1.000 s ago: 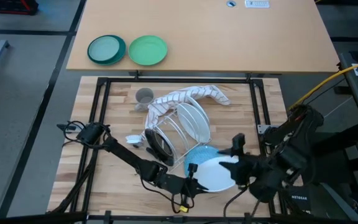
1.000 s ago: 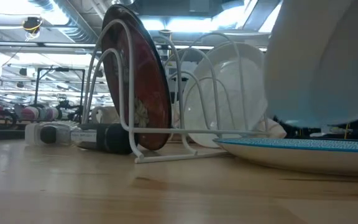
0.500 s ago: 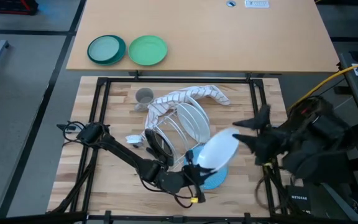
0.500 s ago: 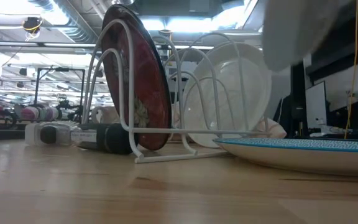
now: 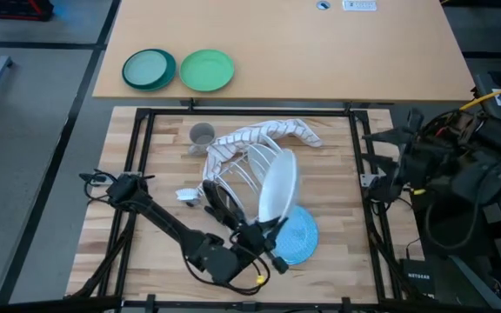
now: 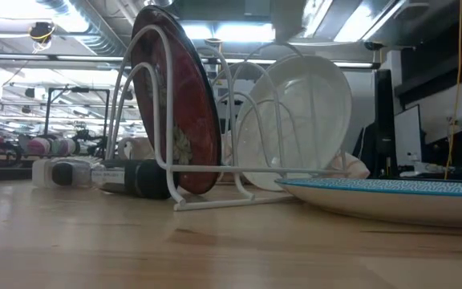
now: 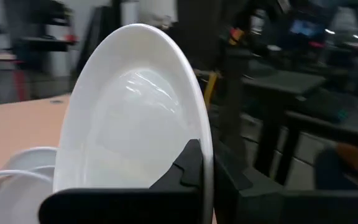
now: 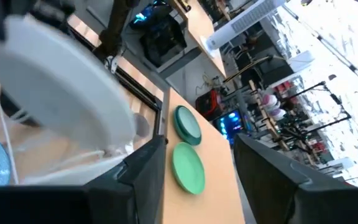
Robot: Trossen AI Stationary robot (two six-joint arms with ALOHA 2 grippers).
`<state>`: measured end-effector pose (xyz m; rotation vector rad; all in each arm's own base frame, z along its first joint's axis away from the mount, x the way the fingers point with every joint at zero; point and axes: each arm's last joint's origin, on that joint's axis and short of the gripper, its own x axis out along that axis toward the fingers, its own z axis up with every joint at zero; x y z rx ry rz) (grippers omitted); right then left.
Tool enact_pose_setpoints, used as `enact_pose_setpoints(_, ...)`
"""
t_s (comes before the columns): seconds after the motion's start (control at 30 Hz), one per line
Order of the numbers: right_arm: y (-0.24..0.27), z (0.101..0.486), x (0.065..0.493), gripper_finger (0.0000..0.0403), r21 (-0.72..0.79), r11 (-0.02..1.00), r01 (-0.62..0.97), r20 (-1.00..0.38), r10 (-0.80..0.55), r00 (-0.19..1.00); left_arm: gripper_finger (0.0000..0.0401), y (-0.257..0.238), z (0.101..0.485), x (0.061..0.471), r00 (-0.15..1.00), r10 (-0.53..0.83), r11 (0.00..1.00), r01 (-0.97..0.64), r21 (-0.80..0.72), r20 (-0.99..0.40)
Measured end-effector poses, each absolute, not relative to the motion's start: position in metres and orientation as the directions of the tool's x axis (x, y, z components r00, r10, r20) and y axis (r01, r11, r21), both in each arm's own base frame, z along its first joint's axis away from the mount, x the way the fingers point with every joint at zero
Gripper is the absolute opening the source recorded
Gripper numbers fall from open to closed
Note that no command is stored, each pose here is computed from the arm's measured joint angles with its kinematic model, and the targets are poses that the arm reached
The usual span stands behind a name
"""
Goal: Sort dishes
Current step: Put the white plate in the dish rack
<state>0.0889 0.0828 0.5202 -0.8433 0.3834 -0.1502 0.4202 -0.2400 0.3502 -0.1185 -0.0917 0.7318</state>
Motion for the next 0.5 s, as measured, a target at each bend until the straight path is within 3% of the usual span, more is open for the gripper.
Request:
enact_pose_setpoints(0.3, 0.062, 0.46, 0.076, 0.0195, -0.784, 0.619, 0.04, -0.258, -0.384, 0.886, 0.0, -0.221, 0.359, 0.425, 0.644, 0.763, 0.618, -0.708, -0.342, 0.046)
enact_pose_setpoints(0.5, 0.056, 0.401, 0.072, 0.0195, -0.773, 0.632, 0.054, -0.288, -0.425, 0.858, 0.0, -0.203, 0.359, 0.431, 0.535, 0.845, 0.487, -0.753, -0.443, 0.019)
